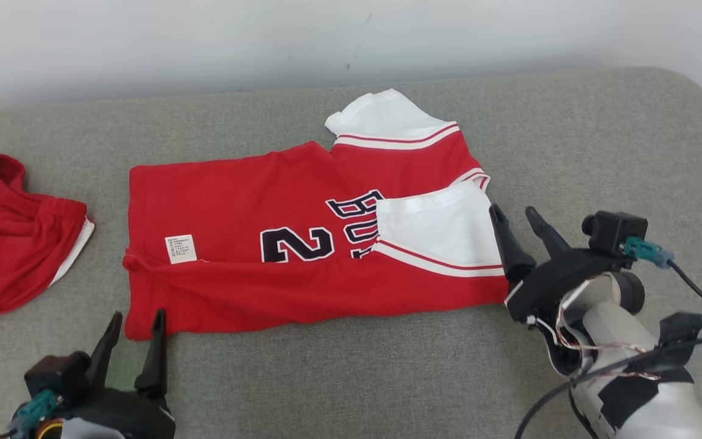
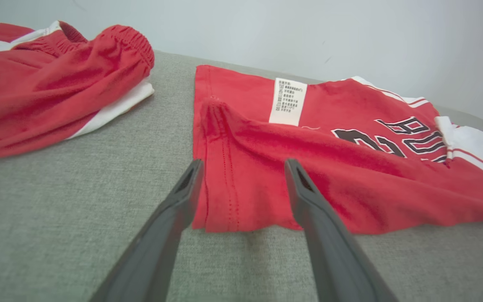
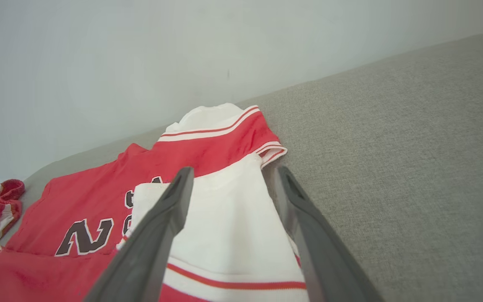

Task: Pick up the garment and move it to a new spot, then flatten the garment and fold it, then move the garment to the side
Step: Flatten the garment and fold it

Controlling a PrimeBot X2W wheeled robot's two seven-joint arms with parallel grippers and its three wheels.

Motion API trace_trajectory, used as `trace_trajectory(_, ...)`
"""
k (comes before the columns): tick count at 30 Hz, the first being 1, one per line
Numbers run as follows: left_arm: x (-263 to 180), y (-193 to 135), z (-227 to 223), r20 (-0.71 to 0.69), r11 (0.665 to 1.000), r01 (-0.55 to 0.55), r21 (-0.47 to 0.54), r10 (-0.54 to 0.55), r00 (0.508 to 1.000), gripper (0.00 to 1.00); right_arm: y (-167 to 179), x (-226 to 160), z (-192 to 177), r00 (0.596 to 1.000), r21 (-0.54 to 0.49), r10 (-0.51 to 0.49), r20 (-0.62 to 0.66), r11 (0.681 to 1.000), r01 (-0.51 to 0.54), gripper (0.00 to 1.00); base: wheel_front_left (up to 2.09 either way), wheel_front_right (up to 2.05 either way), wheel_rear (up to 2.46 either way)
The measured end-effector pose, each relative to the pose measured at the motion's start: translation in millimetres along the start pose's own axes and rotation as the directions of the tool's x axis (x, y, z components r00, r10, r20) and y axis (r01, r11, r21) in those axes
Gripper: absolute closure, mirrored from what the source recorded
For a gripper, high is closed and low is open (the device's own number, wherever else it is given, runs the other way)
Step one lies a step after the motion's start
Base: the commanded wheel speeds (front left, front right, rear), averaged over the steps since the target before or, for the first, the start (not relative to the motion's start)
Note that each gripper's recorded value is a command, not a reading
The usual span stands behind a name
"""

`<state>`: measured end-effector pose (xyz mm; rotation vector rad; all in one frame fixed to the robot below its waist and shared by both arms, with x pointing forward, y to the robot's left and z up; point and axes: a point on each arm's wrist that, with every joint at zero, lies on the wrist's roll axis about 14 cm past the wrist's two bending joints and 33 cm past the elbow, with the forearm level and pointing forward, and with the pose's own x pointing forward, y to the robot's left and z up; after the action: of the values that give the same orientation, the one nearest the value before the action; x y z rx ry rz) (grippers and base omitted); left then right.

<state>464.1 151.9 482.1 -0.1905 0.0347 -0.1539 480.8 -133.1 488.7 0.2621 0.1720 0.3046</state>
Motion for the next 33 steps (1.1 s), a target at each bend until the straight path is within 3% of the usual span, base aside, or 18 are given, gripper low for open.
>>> trace_trajectory(13, -12.6, 10.3, -15.3, -0.041, 1.0, -0.029, 0.005, 0.029, 0.999, 0.0, -17.8, -30.4, -34.9, 0.994, -0.051, -0.034, -0.1, 0.998, 0.029, 0.0, 0.0, 0.0, 0.0)
trace_trajectory(26, -0.5, 13.7, -41.4, -0.113, 0.999, -0.042, -0.009, 0.041, 0.993, 0.0, -19.5, -34.9, -71.8, 0.972, -0.095, -0.044, -0.231, 0.995, 0.022, 0.0, 0.0, 0.0, 0.0)
trace_trajectory(27, 0.3, 13.4, -43.3, -0.119, 0.999, -0.038, -0.013, 0.036, 0.992, 0.0, -19.5, -34.6, -73.4, 0.97, -0.096, -0.045, -0.237, 0.995, 0.023, 0.09, 0.0, 0.0, 0.0)
trace_trajectory(28, 0.9, 14.7, -45.6, -0.126, 0.999, -0.04, -0.015, 0.038, 0.991, 0.0, -19.3, -34.1, -74.4, 0.969, -0.095, -0.045, -0.242, 0.995, 0.022, 0.09, 0.0, 0.0, 0.0)
trace_trajectory(29, 2.1, 15.3, -46.4, -0.129, 0.999, -0.04, -0.017, 0.037, 0.991, 0.52, -18.7, -33.4, -74.3, 0.97, -0.093, -0.044, -0.24, 0.995, 0.022, 0.75, 0.0, 0.0, 0.0)
trace_trajectory(30, 3.7, 14.9, -46.6, -0.13, 0.999, -0.035, -0.018, 0.033, 0.991, 0.76, -18.2, -32.9, -74.5, 0.969, -0.092, -0.043, -0.242, 0.996, 0.021, 1.0, 0.0, 0.0, 0.0)
trace_trajectory(31, 4.6, 15.1, -47.6, -0.134, 0.999, -0.036, -0.018, 0.033, 0.99, 1.0, -17.9, -32.7, -74.6, 0.969, -0.094, -0.043, -0.242, 0.995, 0.021, 1.0, 0.0, 0.0, 0.0)
trace_trajectory(33, 5.8, 14.8, -47.8, -0.134, 0.999, -0.037, -0.018, 0.034, 0.99, 1.0, -17.1, -32.7, -75.1, 0.969, -0.091, -0.043, -0.243, 0.996, 0.021, 1.0, 0.0, 0.0, 0.0)
